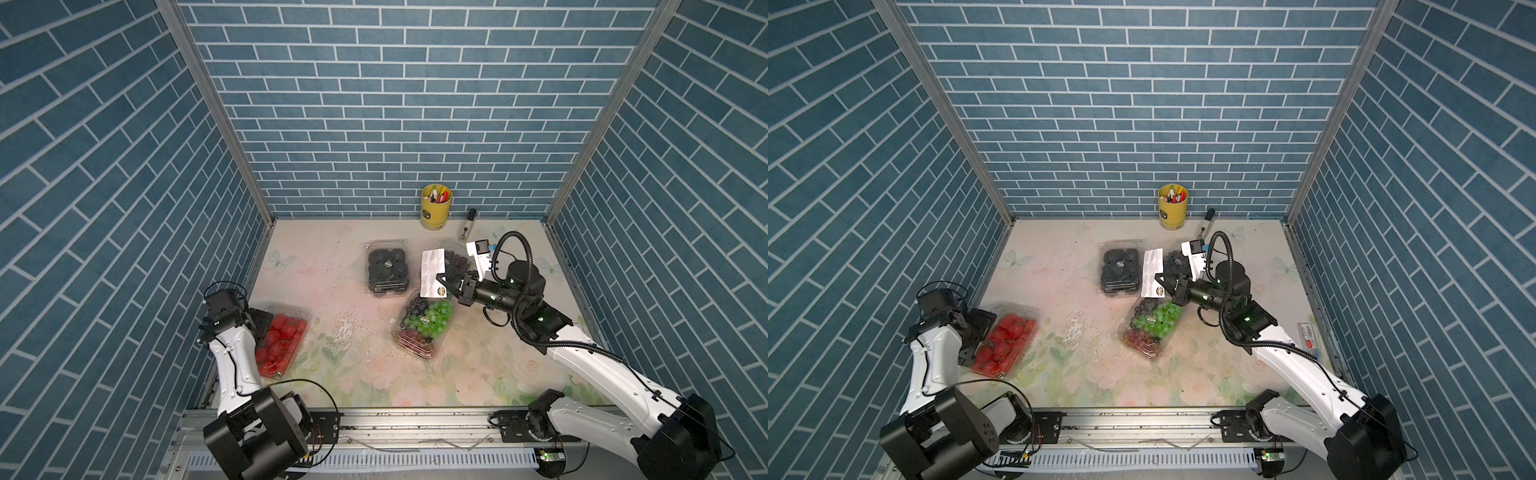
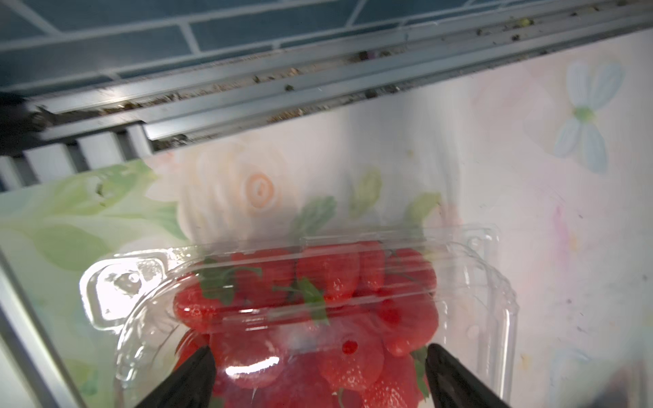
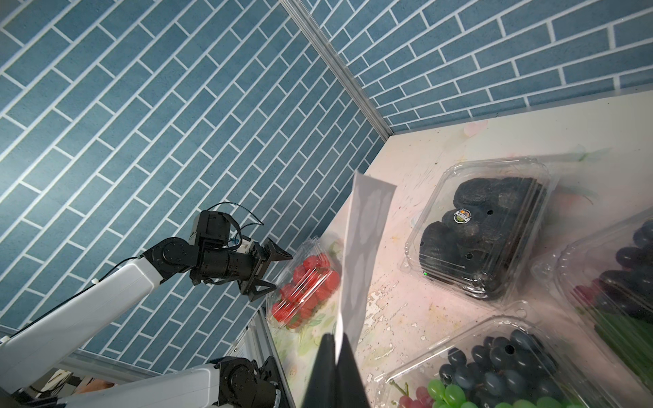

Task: Label fruit boxes
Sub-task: Move the fruit box to the center of the board.

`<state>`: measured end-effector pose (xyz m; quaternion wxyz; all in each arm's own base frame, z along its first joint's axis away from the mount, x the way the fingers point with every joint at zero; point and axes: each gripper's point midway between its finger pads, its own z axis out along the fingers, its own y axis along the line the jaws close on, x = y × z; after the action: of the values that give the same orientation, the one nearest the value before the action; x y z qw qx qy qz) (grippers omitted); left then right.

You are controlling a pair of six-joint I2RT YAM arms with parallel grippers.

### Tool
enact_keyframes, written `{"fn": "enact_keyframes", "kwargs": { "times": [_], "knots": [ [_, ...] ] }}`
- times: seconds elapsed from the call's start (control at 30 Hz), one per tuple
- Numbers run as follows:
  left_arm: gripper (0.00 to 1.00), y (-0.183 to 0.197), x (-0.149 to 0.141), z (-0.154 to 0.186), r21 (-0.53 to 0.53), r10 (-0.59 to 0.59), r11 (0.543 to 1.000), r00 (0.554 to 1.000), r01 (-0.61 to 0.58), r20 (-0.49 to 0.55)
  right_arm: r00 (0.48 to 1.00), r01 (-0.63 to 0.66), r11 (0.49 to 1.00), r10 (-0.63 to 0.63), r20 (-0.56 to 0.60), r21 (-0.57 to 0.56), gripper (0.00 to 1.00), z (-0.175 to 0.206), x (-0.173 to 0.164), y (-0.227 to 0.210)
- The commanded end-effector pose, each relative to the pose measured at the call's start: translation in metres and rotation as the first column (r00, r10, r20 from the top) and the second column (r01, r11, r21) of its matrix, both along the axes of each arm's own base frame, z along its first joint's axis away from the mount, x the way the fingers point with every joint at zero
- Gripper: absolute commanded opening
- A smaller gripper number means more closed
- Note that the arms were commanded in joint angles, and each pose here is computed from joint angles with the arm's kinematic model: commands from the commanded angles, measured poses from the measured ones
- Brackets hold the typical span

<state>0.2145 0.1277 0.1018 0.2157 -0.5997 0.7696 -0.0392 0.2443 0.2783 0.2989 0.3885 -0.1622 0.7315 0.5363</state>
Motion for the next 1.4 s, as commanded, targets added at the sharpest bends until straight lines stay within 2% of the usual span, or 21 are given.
{"fn": "enact_keyframes", "kwargs": {
  "times": [0.0, 0.07, 0.23, 0.43, 0.53, 0.7, 0.83, 1.03, 1.2, 1.37],
  "knots": [
    [0.94, -0.046, 0.007, -0.012, -0.164, -0.04, 0.986, 0.999, 0.045, 0.034, 1.0, -0.001, 1.0, 0.001, 0.013, 0.005, 0.0, -0.002, 0.0, -0.001],
    [0.94, -0.06, 0.013, -0.009, -0.158, -0.073, 0.984, 0.996, 0.079, 0.043, 1.0, -0.004, 1.0, 0.004, 0.013, 0.007, 0.0, -0.001, -0.001, 0.0],
    [0.94, -0.054, 0.016, 0.022, -0.06, -0.115, 0.991, 0.992, 0.117, 0.05, 1.0, 0.001, 1.0, -0.001, 0.015, 0.004, 0.0, -0.002, 0.0, -0.001],
    [0.97, -0.012, 0.019, 0.05, 0.154, -0.155, 0.976, 0.988, 0.157, -0.026, 1.0, -0.004, 1.0, 0.004, 0.01, 0.005, 0.0, -0.003, 0.0, 0.0],
    [0.97, 0.01, 0.033, 0.042, 0.185, -0.189, 0.962, 0.978, 0.202, -0.085, 1.0, -0.006, 1.0, 0.006, 0.01, 0.001, 0.0, -0.003, -0.001, 0.0],
    [0.97, 0.035, 0.038, 0.009, 0.122, -0.168, 0.974, 0.972, 0.189, -0.167, 1.0, -0.001, 1.0, 0.001, 0.017, -0.002, 0.0, -0.002, -0.001, -0.001],
    [0.96, 0.026, 0.03, -0.014, 0.023, -0.175, 0.983, 0.963, 0.184, -0.203, 1.0, 0.003, 1.0, -0.003, 0.017, -0.006, 0.0, -0.004, 0.0, -0.001],
    [0.93, -0.033, 0.038, -0.034, -0.153, -0.265, 0.955, 0.963, 0.254, -0.054, 1.0, -0.002, 1.0, 0.002, 0.004, -0.004, 0.0, -0.007, 0.002, 0.001],
    [0.93, -0.09, 0.042, -0.037, -0.199, -0.333, 0.924, 0.943, 0.326, -0.001, 1.0, -0.006, 1.0, 0.006, -0.003, -0.003, 0.0, -0.009, 0.003, 0.003],
    [0.94, -0.124, 0.039, -0.03, -0.195, -0.319, 0.926, 0.947, 0.322, 0.046, 1.0, -0.006, 1.0, 0.006, -0.007, -0.006, 0.0, -0.011, 0.004, 0.003]
  ]
}}
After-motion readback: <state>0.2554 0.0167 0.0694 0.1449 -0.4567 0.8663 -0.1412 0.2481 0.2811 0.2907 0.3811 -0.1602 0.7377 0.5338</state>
